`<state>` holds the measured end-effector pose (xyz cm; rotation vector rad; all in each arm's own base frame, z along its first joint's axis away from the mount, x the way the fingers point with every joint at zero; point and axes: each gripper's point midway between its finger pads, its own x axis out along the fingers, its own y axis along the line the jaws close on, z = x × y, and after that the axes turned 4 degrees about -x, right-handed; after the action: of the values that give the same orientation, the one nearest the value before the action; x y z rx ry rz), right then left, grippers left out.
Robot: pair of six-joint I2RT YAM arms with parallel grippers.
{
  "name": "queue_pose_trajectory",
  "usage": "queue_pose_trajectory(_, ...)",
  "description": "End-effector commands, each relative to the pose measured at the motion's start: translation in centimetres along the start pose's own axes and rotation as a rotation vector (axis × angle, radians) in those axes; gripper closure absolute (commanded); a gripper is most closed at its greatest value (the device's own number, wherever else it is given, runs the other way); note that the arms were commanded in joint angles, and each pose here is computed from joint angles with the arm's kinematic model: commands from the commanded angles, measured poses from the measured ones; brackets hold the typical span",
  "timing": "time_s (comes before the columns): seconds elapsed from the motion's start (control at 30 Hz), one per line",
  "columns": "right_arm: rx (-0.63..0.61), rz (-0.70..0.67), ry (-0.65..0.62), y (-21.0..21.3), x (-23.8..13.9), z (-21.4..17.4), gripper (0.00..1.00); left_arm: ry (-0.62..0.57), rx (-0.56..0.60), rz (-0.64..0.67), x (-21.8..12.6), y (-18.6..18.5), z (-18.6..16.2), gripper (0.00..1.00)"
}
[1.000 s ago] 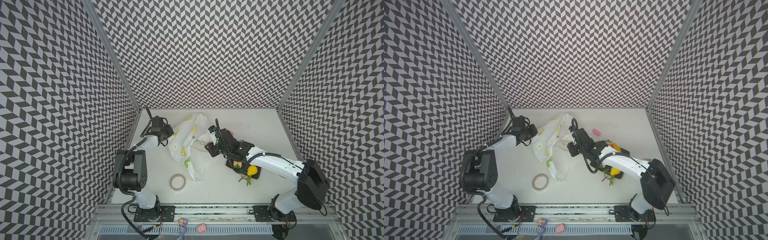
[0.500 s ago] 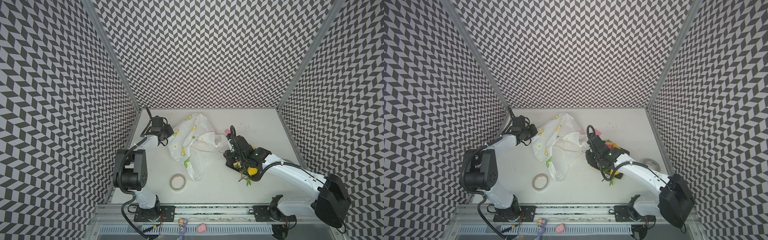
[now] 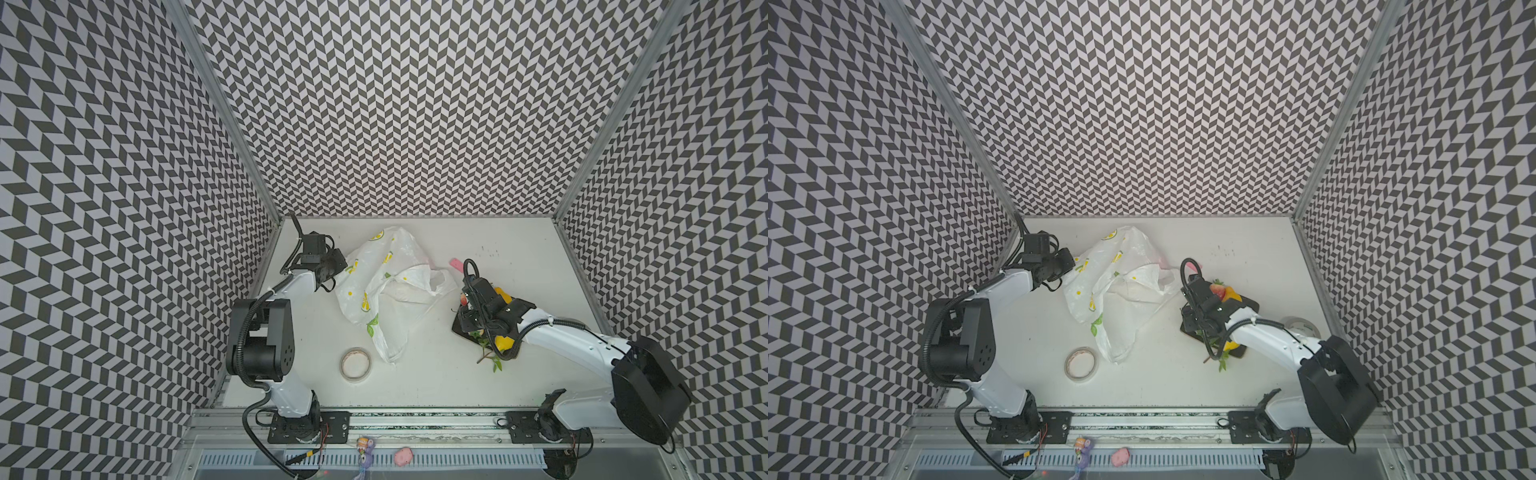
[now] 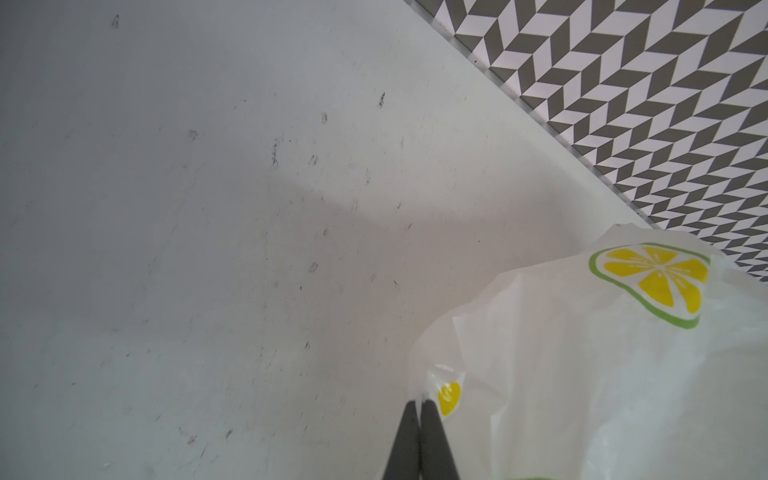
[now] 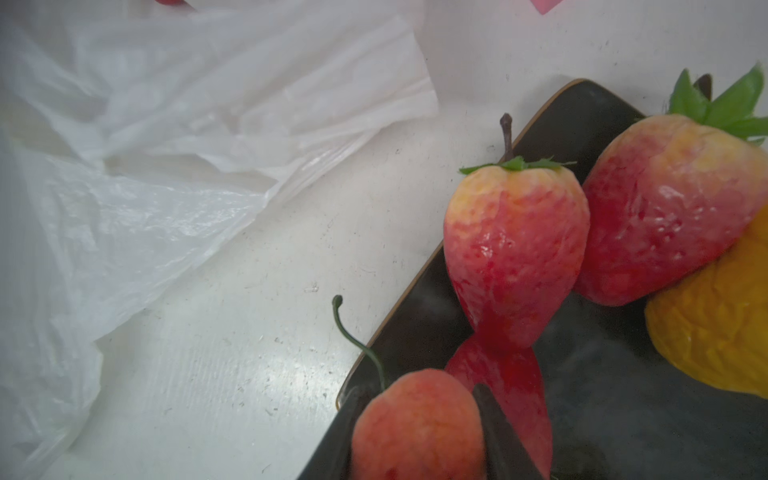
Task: Take the fake fruits out of the plastic bag
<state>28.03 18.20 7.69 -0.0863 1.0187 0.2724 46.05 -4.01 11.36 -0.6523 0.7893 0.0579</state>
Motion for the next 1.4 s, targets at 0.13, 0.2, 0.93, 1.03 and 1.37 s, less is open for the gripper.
queue_pose_trajectory(0.13, 0.004, -0.016, -0.055, 0.0, 1.2, 1.2, 0.65, -0.03, 0.0, -0.018, -0.3, -0.6, 1.2, 1.0)
queue_pose_trajectory(0.2, -0.002, -0.028, -0.049, -0.2, 1.4, 1.0, 0.64, -0.027, 0.0, -0.016, -0.3, -0.5, 1.1, 1.0)
queue_pose_trajectory(0.93, -0.019, -0.05, -0.065, -0.6, 0.6, 1.5, 0.46, -0.036, 0.004, -0.02, -0.5, -0.8, 1.4, 1.0)
queue_pose_trajectory(1.03, -0.005, -0.017, -0.118, -0.1, -1.0, 2.8, 0.46, -0.035, 0.005, -0.018, -0.5, -0.7, 1.4, 1.0)
queue_pose_trajectory(1.37, -0.223, 0.395, -0.387, 9.6, -7.1, 6.2, 0.47, -0.018, 0.006, -0.026, -0.3, -0.6, 0.8, 1.0)
